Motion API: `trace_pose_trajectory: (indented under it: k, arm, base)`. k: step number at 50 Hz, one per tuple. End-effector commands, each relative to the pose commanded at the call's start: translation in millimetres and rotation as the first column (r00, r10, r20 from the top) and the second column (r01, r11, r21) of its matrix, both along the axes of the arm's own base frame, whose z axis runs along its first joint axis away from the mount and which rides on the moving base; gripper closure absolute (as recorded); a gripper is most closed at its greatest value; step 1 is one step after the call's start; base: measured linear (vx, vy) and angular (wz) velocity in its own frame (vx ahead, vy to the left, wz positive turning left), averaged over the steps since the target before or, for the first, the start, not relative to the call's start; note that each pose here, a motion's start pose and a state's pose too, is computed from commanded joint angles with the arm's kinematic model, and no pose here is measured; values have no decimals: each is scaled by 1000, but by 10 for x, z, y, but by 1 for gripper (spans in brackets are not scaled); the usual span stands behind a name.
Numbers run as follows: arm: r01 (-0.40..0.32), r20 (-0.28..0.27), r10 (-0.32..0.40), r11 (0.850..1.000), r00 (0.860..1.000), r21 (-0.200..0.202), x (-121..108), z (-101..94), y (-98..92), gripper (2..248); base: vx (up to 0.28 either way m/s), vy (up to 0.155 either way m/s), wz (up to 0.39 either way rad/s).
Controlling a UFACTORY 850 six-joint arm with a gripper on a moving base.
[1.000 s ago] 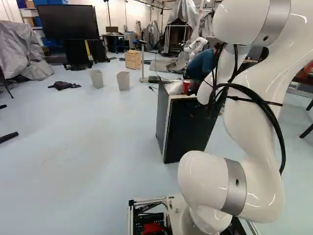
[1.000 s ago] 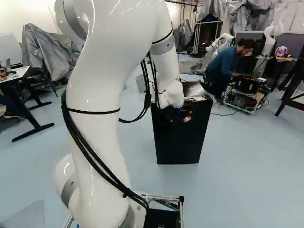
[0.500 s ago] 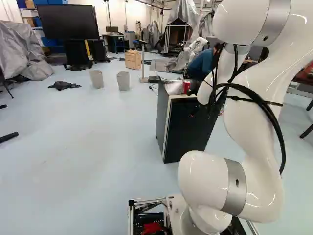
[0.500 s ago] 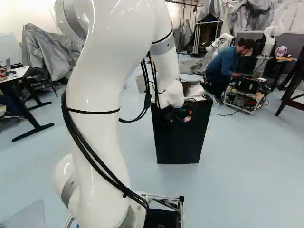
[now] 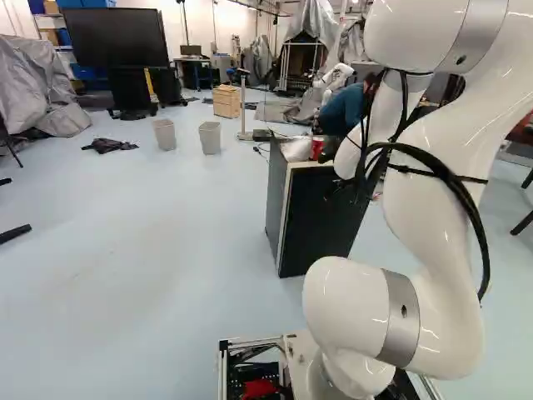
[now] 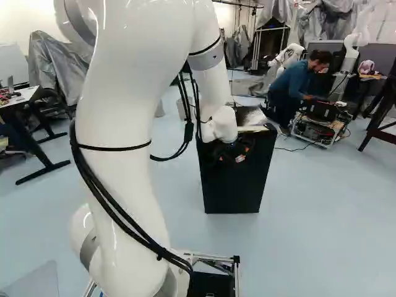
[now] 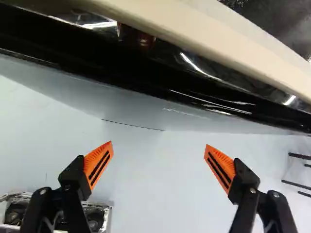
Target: Grab a drink from the fridge
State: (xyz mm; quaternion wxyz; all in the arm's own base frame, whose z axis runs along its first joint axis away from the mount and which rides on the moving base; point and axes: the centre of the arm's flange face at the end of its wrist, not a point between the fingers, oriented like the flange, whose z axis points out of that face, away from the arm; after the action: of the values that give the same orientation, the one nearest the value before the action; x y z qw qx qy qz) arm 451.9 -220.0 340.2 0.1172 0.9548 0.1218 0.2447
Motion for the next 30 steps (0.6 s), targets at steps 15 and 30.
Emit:
trace_pose_trajectory:
  k: [15, 30]
  arm:
    - [80, 51, -84, 995, 995, 66, -174, 34, 199, 3]
    - [117, 161, -139, 983, 977, 139, -171, 97, 428, 3]
  base:
    - [0, 0, 0]
    - [0, 0, 0]
